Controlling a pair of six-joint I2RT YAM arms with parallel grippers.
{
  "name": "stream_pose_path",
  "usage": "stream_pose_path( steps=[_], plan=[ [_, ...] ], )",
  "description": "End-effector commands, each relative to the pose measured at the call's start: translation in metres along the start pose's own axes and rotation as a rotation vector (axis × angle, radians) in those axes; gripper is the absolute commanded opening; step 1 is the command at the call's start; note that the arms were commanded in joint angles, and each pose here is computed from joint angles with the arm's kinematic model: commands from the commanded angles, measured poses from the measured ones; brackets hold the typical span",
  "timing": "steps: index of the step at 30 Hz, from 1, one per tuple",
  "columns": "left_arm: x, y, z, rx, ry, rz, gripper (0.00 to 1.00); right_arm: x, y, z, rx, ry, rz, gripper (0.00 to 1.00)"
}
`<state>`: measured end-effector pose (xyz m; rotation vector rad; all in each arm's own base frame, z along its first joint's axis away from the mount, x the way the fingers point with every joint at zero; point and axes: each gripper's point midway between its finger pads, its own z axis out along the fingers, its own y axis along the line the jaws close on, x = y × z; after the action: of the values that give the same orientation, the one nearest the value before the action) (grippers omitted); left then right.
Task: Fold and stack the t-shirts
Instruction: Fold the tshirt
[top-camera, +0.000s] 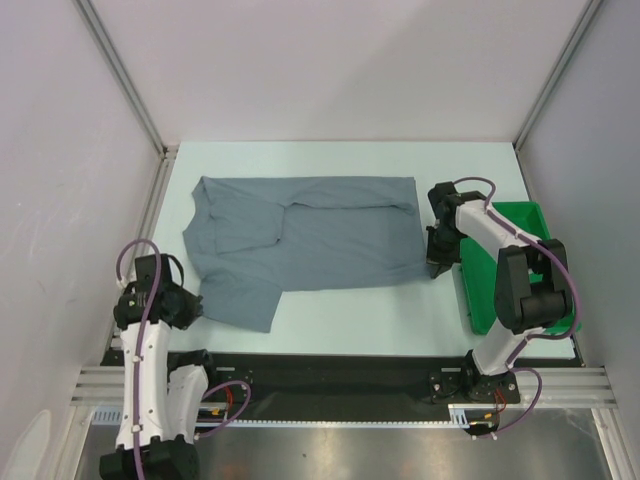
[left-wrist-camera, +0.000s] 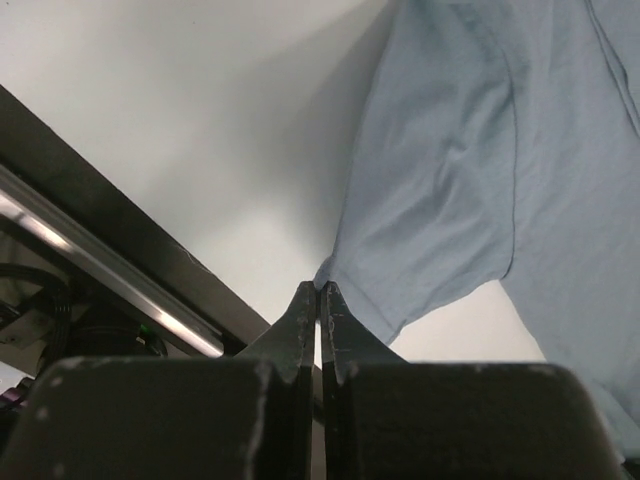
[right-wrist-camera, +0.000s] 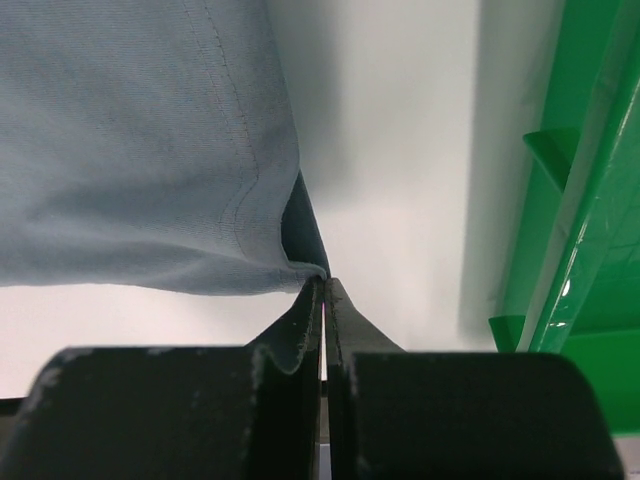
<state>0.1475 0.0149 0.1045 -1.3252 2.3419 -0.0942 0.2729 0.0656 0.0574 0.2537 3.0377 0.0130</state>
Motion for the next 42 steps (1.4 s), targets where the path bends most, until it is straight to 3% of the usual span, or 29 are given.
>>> stream_pose_path(
  steps=[1, 14, 27, 31, 37, 42],
  plan=[
    [-0.005, -0.004, -0.018, 0.025, -0.027, -0.028, 0.00, 0.003, -0.001, 0.002, 0.007, 0.022, -0.014, 0.00],
    [0.025, 0.007, -0.014, -0.015, 0.117, -0.037, 0.00, 0.000, 0.001, 0.002, 0.001, 0.021, -0.020, 0.00],
    [0.031, 0.005, -0.023, 0.008, 0.134, -0.058, 0.00, -0.002, 0.002, 0.007, 0.003, 0.033, -0.025, 0.00],
    [0.014, -0.007, -0.031, 0.059, 0.074, -0.022, 0.00, -0.004, 0.008, 0.002, -0.029, 0.025, -0.027, 0.00],
    [-0.043, -0.051, -0.046, 0.186, -0.105, 0.104, 0.00, -0.014, 0.009, -0.003, -0.022, 0.013, -0.018, 0.00],
    [-0.057, -0.095, -0.036, 0.314, -0.087, 0.120, 0.00, -0.035, 0.011, -0.010, -0.026, -0.020, 0.008, 0.00]
  ],
)
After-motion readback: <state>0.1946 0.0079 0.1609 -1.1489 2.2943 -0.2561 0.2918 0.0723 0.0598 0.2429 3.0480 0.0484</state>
